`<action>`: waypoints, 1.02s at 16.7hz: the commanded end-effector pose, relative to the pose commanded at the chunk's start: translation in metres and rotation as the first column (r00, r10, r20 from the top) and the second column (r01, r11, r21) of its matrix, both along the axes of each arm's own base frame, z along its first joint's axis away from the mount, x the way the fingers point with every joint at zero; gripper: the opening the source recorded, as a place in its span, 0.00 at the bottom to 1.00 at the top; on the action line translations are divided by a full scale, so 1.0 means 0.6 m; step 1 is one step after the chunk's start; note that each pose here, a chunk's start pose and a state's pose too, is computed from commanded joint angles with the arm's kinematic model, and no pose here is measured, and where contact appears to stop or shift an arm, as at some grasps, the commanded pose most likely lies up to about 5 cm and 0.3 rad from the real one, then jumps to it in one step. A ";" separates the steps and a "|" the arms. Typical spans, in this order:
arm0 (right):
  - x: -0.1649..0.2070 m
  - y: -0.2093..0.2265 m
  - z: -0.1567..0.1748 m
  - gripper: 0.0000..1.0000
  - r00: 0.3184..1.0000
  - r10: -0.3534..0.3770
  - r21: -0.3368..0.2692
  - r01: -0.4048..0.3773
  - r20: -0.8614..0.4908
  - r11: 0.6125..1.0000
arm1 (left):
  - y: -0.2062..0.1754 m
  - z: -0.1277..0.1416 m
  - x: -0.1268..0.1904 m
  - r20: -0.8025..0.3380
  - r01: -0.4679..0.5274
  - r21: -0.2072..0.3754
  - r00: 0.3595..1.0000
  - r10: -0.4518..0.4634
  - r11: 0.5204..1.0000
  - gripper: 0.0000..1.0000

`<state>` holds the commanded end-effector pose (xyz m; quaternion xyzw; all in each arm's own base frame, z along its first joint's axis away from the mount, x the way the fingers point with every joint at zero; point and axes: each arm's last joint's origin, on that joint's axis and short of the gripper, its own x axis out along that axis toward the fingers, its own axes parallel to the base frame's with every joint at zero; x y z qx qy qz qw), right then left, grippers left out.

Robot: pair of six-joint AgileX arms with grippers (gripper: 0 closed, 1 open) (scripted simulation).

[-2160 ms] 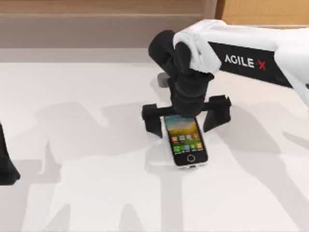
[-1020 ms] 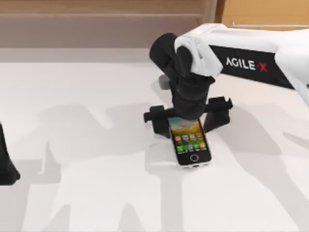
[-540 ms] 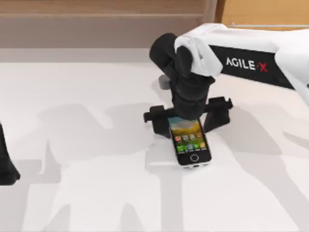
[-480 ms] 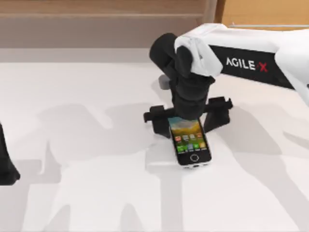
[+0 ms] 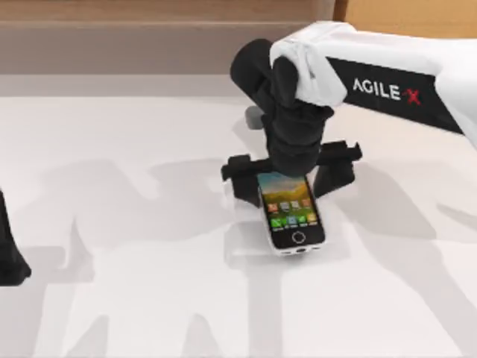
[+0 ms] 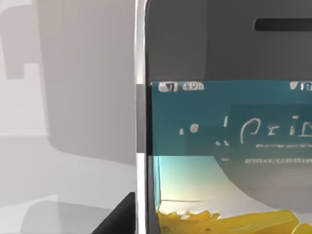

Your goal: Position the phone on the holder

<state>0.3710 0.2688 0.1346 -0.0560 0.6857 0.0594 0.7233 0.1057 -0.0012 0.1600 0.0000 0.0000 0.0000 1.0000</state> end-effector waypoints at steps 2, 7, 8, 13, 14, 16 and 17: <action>0.000 0.000 -0.004 0.00 1.000 -0.001 -0.002 0.001 -0.004 1.000 | 0.000 0.000 0.000 0.000 0.000 0.000 1.000 0.000 1.000 1.00; 0.012 -0.017 0.052 0.00 0.996 -0.021 0.048 0.016 0.090 0.999 | 0.000 0.000 0.000 0.000 0.000 0.000 1.000 0.000 1.000 1.00; 0.015 -0.029 0.070 0.00 0.992 -0.032 0.061 0.025 0.121 0.998 | 0.000 0.000 0.000 0.000 0.000 0.000 1.000 0.000 1.000 1.00; 0.017 -0.121 0.158 0.00 0.947 -0.124 0.118 0.092 0.298 0.989 | 0.000 0.000 0.000 0.000 0.000 0.000 1.000 0.000 1.000 1.00; 0.015 -0.144 0.177 0.00 0.929 -0.148 0.130 0.109 0.340 0.985 | 0.000 0.000 0.000 0.000 0.000 0.000 1.000 0.000 1.000 1.00; 0.005 -0.191 0.210 0.00 0.885 -0.196 0.149 0.145 0.423 0.978 | 0.000 0.000 0.000 0.000 0.000 0.000 1.000 0.000 1.000 1.00; -0.003 -0.215 0.225 0.00 0.859 -0.218 0.155 0.164 0.462 0.974 | 0.000 0.000 0.000 0.000 0.000 0.000 1.000 0.000 1.000 1.00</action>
